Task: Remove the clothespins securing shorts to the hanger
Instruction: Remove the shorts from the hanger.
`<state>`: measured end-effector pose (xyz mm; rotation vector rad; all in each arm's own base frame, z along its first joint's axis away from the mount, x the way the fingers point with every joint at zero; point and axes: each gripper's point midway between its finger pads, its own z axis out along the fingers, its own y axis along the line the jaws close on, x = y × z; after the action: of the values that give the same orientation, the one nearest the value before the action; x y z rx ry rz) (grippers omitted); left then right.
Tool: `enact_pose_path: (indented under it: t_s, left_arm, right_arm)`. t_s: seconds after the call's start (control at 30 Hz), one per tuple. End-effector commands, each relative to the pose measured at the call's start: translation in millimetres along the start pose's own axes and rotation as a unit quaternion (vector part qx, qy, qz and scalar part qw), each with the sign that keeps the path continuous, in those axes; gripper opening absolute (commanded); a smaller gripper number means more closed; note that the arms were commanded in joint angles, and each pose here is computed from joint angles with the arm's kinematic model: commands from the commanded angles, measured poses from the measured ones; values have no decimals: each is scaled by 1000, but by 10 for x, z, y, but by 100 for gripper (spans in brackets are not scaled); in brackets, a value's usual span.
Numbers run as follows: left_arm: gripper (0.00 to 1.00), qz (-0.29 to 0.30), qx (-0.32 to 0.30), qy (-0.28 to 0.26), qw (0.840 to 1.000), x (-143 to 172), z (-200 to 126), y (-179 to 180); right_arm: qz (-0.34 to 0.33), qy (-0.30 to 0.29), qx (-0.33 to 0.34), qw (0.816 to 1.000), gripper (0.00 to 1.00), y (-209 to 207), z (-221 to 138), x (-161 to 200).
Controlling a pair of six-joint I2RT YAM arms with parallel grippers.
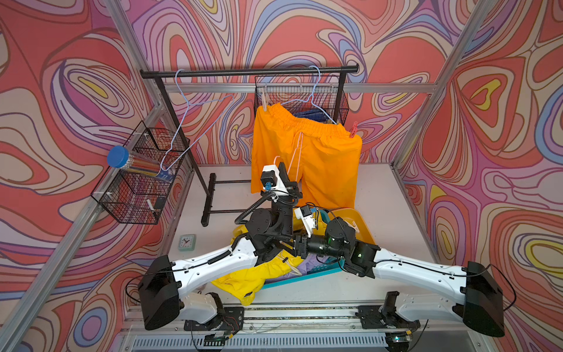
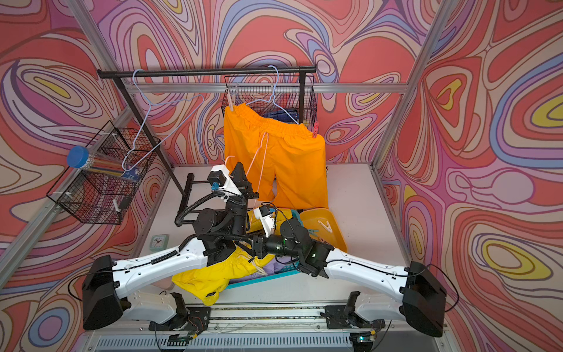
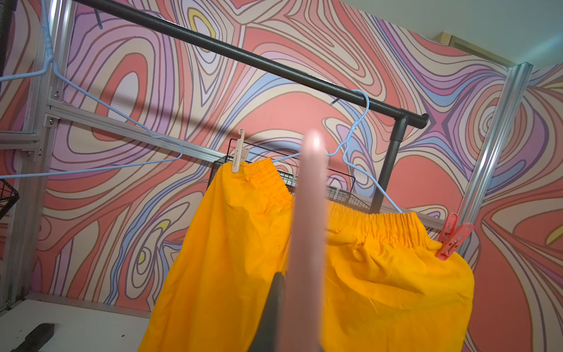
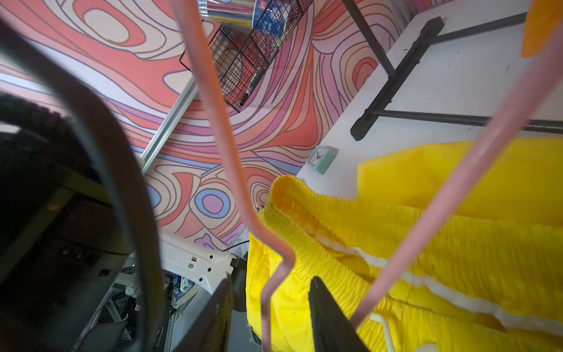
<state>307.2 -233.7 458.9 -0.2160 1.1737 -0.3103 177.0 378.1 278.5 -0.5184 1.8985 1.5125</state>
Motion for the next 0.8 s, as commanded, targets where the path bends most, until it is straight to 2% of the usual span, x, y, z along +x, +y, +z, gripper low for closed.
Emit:
enact_pose_path:
  t_s: [0.0, 0.1, 0.43, 0.53, 0.77]
  left_arm:
    - [0, -48, -22, -31, 998, -196, 3, 100]
    - [0, -49, -21, -33, 998, -193, 4, 98]
    - [0, -69, 1, -24, 997, -239, -69, 137]
    - [0, -77, 21, -14, 997, -239, -120, 134]
    - [14, -83, 72, 25, 994, -276, -290, 170]
  right_arm:
    - [-14, -17, -28, 999, 42, 162, 19, -116]
    - [-17, -15, -21, 1000, 37, 131, 35, -107]
    - [-16, -17, -23, 999, 3, 120, 35, -92]
    - [-19, -21, -26, 999, 0, 147, 12, -113]
    - [-22, -25, -24, 999, 0, 191, -21, -166]
